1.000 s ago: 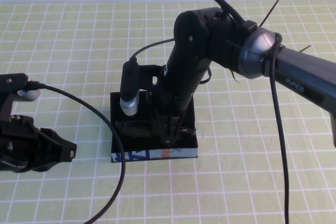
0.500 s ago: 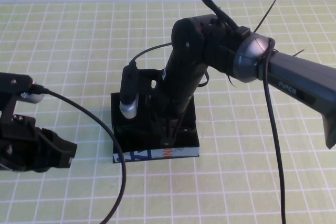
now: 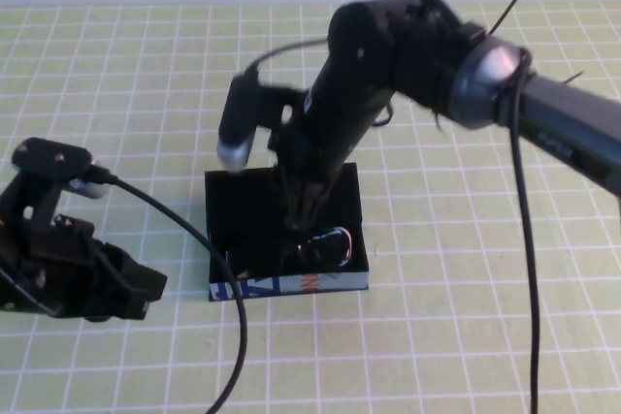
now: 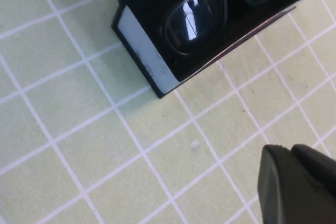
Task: Return glasses to glasses case
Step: Place the glasses in the glasses case, then close the glasses case
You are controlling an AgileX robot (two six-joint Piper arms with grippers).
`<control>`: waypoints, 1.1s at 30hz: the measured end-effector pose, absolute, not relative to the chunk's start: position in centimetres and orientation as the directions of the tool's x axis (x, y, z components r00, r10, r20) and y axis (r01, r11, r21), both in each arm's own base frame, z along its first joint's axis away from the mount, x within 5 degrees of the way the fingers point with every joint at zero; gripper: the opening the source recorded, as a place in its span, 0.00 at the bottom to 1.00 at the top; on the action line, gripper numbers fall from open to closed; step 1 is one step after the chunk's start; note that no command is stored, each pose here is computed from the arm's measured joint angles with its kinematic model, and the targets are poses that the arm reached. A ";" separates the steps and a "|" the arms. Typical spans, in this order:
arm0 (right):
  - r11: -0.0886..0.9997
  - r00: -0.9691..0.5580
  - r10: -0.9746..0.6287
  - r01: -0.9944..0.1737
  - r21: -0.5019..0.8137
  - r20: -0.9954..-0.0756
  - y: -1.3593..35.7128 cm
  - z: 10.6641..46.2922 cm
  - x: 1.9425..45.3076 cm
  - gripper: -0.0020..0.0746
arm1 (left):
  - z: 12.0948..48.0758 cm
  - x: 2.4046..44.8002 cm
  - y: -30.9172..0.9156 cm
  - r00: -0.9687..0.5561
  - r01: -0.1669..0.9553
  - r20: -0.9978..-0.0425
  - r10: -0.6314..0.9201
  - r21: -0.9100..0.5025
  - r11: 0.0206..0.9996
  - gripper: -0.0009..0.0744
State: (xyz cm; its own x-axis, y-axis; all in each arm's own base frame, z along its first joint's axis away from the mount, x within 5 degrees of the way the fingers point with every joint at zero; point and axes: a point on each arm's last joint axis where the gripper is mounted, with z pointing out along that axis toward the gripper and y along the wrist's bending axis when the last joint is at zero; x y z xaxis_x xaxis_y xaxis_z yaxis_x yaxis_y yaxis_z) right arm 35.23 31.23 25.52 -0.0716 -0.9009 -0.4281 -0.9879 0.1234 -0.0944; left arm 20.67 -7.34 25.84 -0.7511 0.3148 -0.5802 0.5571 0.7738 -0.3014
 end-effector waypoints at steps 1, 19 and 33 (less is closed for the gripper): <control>0.173 -0.112 -0.886 -0.980 -0.096 -0.451 30.9 26.1 35.7 0.16 | 25.5 20.9 -7.4 -0.756 0.558 -0.573 0.317 -0.309 0.771 0.01; 0.704 -0.712 -0.388 -0.639 0.310 -0.585 19.7 27.1 44.6 0.01 | 16.9 23.5 -16.0 -0.708 0.656 -0.516 0.483 -0.227 0.719 0.01; 0.648 -0.805 -0.377 -0.582 0.491 -0.458 21.1 18.0 46.3 0.01 | 15.7 24.7 -16.1 -0.744 0.588 -0.526 0.413 -0.221 0.778 0.01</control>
State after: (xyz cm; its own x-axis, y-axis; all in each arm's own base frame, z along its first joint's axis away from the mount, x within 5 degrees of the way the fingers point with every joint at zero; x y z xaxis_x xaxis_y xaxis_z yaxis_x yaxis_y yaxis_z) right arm 46.26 21.09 17.99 -0.8054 -0.3767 -0.4577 -0.5821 0.6481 0.4910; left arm 24.68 -16.13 15.71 -0.7436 0.4129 -0.5259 0.5881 0.7781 -0.2207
